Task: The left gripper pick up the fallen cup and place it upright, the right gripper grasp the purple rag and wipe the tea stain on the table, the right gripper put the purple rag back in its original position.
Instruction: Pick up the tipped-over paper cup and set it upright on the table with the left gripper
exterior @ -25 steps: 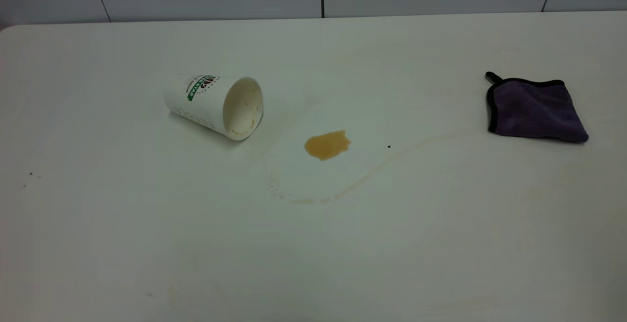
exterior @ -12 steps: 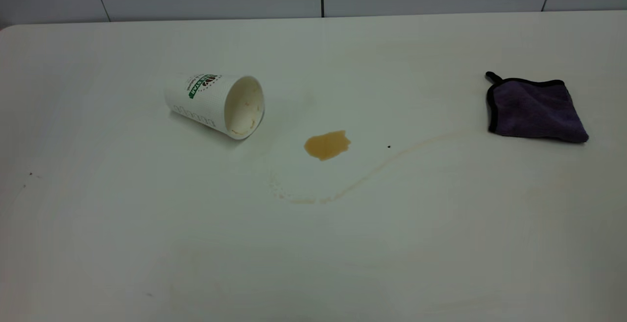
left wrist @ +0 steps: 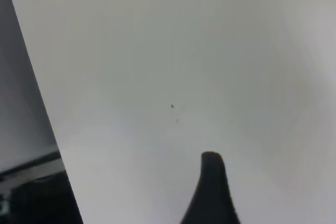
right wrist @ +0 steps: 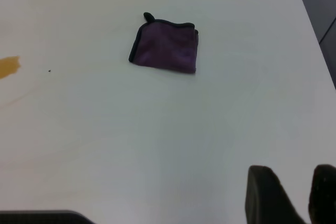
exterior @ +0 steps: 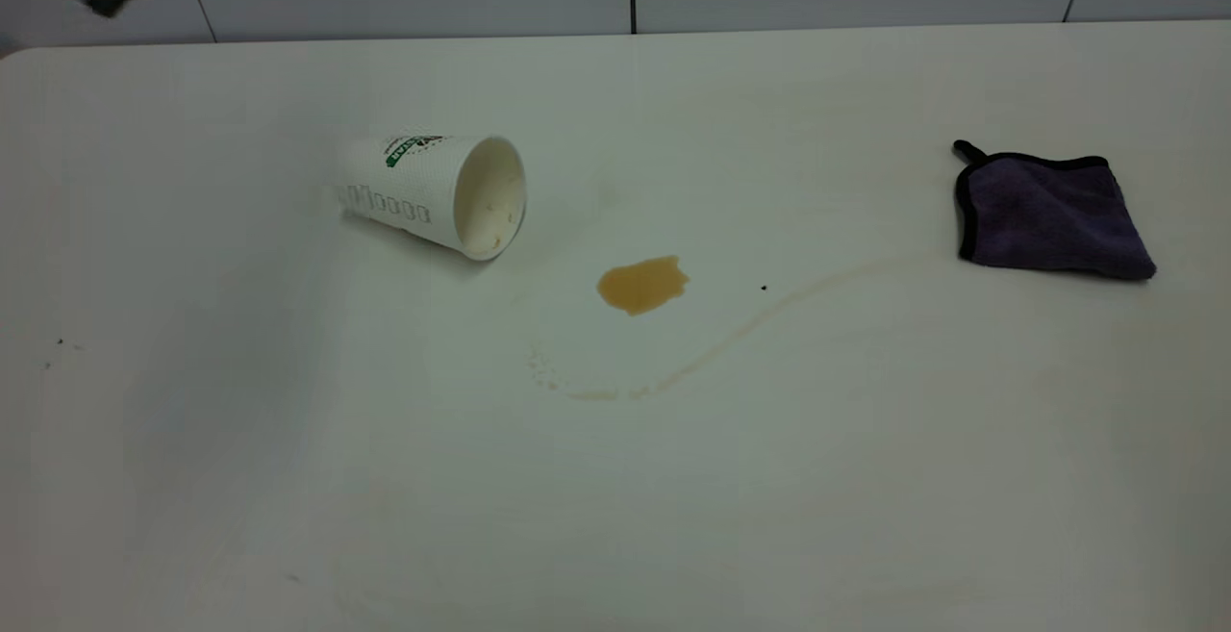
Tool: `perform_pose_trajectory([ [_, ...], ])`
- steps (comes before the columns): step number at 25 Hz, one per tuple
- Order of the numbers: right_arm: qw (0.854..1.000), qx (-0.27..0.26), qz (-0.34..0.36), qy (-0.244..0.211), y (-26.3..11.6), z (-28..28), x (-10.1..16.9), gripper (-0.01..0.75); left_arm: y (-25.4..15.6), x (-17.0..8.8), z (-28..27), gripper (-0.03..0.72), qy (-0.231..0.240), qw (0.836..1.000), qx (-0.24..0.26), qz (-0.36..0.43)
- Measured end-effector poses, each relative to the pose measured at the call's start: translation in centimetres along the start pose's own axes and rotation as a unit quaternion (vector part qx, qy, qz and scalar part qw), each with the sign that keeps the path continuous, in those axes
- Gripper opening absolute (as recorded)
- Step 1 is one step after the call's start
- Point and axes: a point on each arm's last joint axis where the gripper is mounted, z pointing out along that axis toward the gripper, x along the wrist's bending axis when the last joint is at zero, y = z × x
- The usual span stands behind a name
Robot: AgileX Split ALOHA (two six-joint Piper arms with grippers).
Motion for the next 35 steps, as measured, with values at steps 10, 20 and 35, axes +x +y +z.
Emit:
perform_pose_trajectory([
  [10, 1.000, 0.000, 0.000, 0.000, 0.0, 0.0, 0.0, 0.238, 5.0, -10.4, 6.8, 0.641, 0.068, 0.991, -0.027, 0.111],
  [20, 1.000, 0.000, 0.000, 0.000, 0.0, 0.0, 0.0, 0.238, 7.1, -15.5, 14.7, 0.620, 0.087, 0.982, -0.029, 0.166],
  [35, 1.000, 0.000, 0.000, 0.000, 0.0, 0.0, 0.0, 0.238, 6.9, -16.0, 20.7, 0.160, 0.190, 0.955, -0.015, 0.225],
])
